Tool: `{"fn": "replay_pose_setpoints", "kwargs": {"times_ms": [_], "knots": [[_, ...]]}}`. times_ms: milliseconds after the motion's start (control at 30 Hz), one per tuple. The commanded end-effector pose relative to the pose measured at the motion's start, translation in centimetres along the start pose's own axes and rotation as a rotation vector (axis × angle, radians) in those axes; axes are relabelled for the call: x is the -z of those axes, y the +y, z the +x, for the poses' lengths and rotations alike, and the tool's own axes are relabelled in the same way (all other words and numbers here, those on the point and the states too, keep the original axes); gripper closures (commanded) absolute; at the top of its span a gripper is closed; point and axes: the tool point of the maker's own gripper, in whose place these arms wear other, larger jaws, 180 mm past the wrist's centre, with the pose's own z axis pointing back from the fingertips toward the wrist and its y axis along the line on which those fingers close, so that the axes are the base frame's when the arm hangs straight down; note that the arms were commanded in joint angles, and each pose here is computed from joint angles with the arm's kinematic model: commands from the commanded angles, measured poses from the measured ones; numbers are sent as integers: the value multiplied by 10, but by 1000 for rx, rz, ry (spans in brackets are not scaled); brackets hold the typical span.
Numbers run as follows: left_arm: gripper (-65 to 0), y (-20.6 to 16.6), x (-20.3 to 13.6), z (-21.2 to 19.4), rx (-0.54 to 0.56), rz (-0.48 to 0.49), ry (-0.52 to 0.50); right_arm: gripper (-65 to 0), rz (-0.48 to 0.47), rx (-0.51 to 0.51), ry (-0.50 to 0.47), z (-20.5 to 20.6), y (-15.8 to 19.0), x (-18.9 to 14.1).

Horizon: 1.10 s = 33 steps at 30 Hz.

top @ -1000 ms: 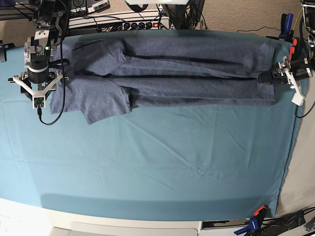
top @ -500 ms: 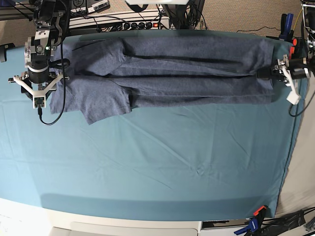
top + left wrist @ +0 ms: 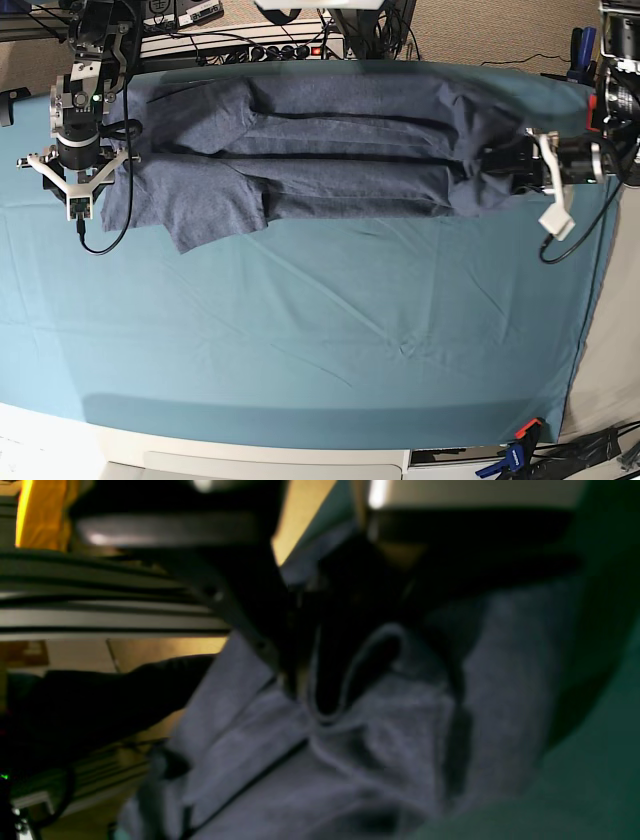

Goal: Fold the T-shirt properly
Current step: 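Grasp the shirt end with the left gripper and drag it toward the right gripper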

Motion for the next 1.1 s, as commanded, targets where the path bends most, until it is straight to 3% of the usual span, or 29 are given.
{"fn": "replay_pose_setpoints", "kwargs": {"times_ms": [0, 633, 1067], "knots": [[0, -9, -2, 18, 38, -22, -59, -235, -35, -3, -49, 14, -12, -2], [0, -50, 53, 29, 23, -136, -192, -235, -35, -3, -51, 14, -12, -2], [0, -91, 113, 9, 67, -238, -94, -235, -35, -3, -52, 14, -12, -2]]}}
